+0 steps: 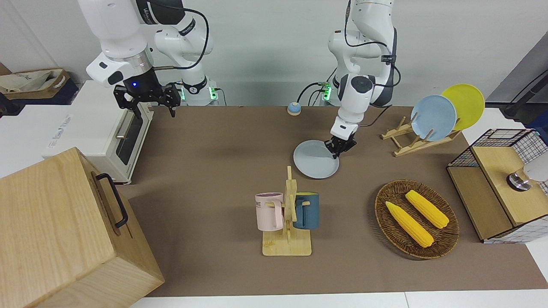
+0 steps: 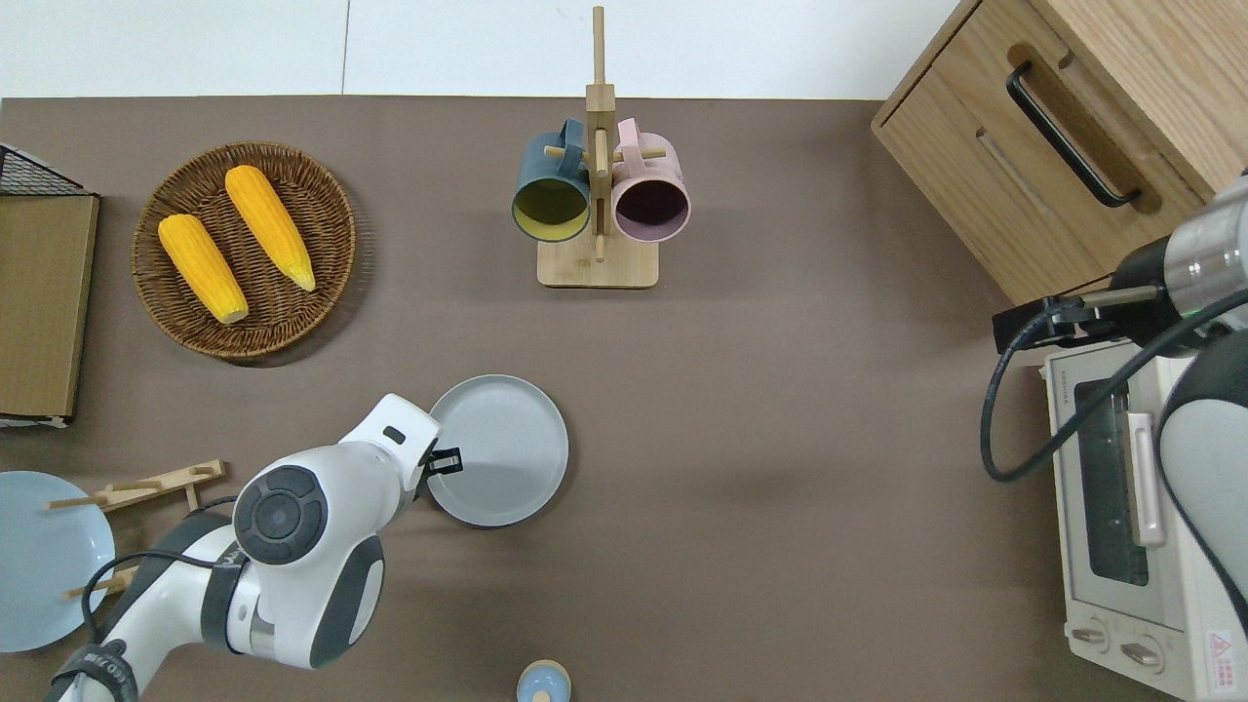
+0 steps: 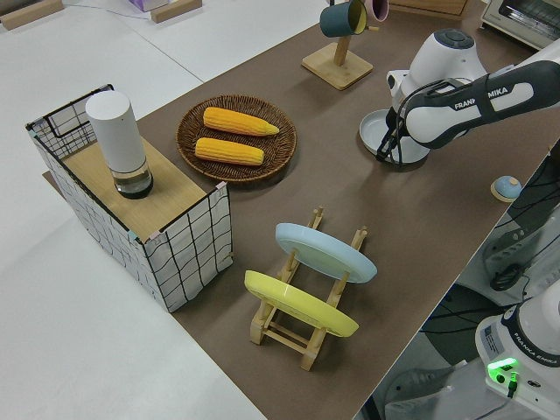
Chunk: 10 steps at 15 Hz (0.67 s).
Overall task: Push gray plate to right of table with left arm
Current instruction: 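Push the gray plate across the table toward the toaster oven with the left gripper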
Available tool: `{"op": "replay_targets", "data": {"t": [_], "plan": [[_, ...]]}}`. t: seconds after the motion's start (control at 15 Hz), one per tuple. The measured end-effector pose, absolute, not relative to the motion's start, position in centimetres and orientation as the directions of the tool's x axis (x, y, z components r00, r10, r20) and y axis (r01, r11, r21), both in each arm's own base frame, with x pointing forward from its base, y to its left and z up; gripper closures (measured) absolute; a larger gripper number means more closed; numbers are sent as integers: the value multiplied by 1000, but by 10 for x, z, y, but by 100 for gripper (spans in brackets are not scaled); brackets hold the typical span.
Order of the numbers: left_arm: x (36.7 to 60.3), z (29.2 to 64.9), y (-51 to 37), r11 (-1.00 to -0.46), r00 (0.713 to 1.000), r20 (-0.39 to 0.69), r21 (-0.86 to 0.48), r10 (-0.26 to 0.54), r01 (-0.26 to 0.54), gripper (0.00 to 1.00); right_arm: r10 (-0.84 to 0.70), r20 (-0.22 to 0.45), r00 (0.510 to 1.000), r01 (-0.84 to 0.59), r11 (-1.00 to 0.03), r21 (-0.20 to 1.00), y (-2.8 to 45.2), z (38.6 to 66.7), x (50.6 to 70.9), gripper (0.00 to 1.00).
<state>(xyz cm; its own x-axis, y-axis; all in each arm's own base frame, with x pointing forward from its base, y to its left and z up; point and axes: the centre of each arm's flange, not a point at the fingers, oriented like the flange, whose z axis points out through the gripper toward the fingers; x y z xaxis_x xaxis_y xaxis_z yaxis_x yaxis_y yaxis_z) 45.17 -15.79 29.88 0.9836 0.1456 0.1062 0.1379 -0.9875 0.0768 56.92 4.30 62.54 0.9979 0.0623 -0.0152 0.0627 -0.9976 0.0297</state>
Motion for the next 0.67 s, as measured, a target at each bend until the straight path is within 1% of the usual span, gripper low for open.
{"op": "replay_targets", "data": {"t": [0.67], "plan": [[429, 298, -260, -976, 975, 100, 105, 201, 190, 99, 62, -15, 998, 63, -998, 30, 43, 625, 569, 1]]}}
